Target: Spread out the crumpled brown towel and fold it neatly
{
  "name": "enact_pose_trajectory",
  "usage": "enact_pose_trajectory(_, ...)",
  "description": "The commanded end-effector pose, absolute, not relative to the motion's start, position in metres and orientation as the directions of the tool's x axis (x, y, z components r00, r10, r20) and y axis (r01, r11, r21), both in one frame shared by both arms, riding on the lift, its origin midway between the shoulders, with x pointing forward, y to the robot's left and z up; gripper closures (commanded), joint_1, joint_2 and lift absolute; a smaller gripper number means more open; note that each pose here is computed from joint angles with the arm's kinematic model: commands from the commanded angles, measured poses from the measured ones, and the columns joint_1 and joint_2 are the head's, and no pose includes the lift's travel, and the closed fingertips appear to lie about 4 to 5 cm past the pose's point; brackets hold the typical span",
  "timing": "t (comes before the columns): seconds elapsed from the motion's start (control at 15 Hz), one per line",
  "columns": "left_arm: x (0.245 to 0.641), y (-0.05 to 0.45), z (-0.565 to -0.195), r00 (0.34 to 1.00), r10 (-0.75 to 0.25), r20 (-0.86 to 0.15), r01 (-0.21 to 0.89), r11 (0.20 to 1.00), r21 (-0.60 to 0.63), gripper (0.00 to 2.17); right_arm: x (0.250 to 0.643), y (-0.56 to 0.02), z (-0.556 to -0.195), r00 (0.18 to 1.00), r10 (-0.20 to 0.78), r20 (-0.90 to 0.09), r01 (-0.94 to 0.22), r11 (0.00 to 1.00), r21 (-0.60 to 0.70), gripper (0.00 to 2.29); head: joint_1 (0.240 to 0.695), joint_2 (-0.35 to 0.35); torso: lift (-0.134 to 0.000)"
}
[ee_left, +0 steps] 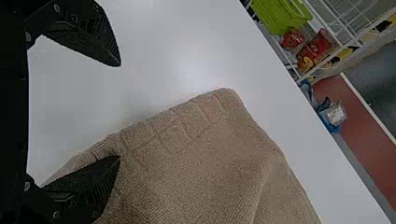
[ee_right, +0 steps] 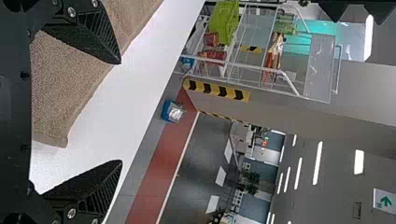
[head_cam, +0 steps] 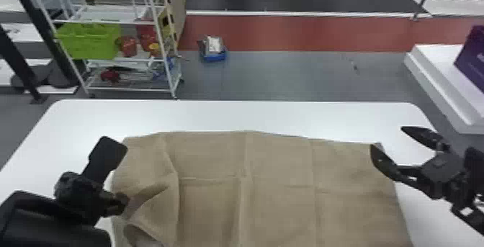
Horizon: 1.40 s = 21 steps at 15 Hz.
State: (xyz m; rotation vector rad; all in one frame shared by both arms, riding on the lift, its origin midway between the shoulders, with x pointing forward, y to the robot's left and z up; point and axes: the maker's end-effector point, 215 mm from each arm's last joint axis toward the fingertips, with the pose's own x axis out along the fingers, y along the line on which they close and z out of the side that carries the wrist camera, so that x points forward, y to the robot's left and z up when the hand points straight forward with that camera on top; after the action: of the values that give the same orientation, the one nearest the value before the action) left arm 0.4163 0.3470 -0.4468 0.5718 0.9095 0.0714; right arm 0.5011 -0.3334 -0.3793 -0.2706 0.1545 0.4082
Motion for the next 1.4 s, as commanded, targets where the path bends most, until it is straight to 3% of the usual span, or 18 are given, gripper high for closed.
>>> enact_pose_trajectory(0.0, 0.422, 0.361, -0.445, 0.622, 0.317, -0.716, 0.162, 0.843, 0.513, 0.2, 0.501, -0.333, -0.38, 0.907, 0.37, -0.201, -0.411, 0.883, -0.227, 0.13, 0.695, 0.01, -0.122)
enact_pose_trajectory(0.73, 0.455, 0.419, -0.441, 0.601, 0.424, -0.678, 0.114, 0.794, 0.597, 0.2, 0.499, -0.333, -0.376, 0.91, 0.373, -0.184, -0.408, 0.884, -0.226, 0.13, 0.695, 0.077, -0.122)
enact_pose_trajectory(1.33, 0.415, 0.455, -0.428, 0.597, 0.456, -0.66, 0.073, 0.789, 0.61, 0.2, 0.499, -0.325, -0.366, 0.905, 0.393, -0.16, -0.421, 0.882, -0.213, 0.13, 0.695, 0.134, -0.122)
